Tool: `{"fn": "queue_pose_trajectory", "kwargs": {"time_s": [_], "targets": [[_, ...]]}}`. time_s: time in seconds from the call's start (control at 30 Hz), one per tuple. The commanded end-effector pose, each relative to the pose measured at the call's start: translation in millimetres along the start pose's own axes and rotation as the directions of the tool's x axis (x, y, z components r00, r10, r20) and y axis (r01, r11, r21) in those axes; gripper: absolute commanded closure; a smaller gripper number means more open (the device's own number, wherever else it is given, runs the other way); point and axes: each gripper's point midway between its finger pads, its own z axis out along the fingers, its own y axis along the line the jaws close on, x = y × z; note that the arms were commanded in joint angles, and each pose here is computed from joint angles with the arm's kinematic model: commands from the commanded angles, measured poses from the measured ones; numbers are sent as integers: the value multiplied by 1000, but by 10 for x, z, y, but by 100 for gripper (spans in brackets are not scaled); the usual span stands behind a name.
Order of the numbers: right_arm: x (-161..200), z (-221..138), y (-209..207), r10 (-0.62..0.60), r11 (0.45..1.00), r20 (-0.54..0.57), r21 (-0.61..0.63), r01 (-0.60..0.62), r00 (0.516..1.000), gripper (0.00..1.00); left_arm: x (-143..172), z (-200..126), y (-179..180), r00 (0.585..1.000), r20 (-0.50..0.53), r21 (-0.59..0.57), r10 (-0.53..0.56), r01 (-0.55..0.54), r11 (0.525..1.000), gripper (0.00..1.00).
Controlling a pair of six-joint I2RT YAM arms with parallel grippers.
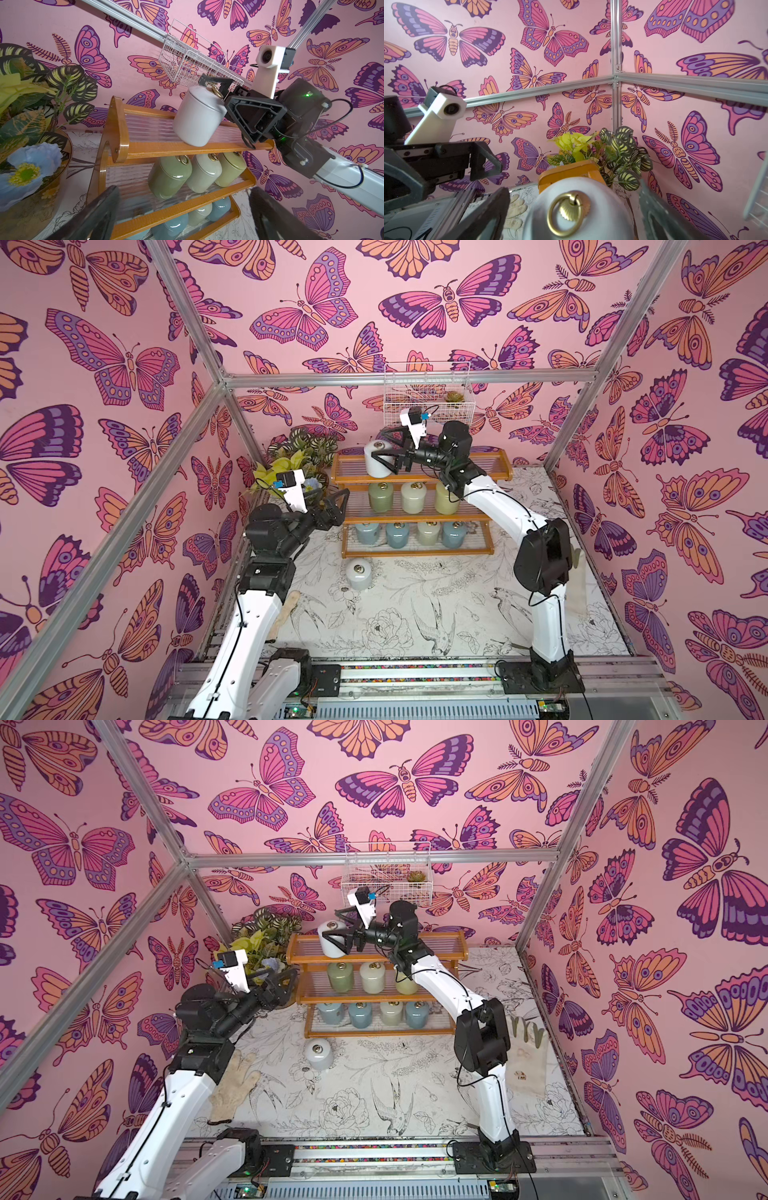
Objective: Remove the tea canisters from the shelf
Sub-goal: Pick up the tea canister from the shelf.
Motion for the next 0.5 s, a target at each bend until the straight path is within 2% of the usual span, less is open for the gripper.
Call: {"fn": "queue_pose_trajectory", "kwargs": {"time_s": [0.0, 0.4, 0.47], "targets": [[127, 97, 103, -45, 998, -51, -39, 43, 998, 1, 15, -17, -10, 1000, 5, 11, 27, -27, 1000, 0], [383, 139, -83, -72, 996, -105, 36, 76, 992, 0, 39, -56, -29, 999, 5, 16, 35, -35, 999, 0], [407, 153, -96, -74, 996, -110, 39, 79, 991, 5, 37, -67, -24, 999, 7, 12, 37, -38, 999, 0]]}}
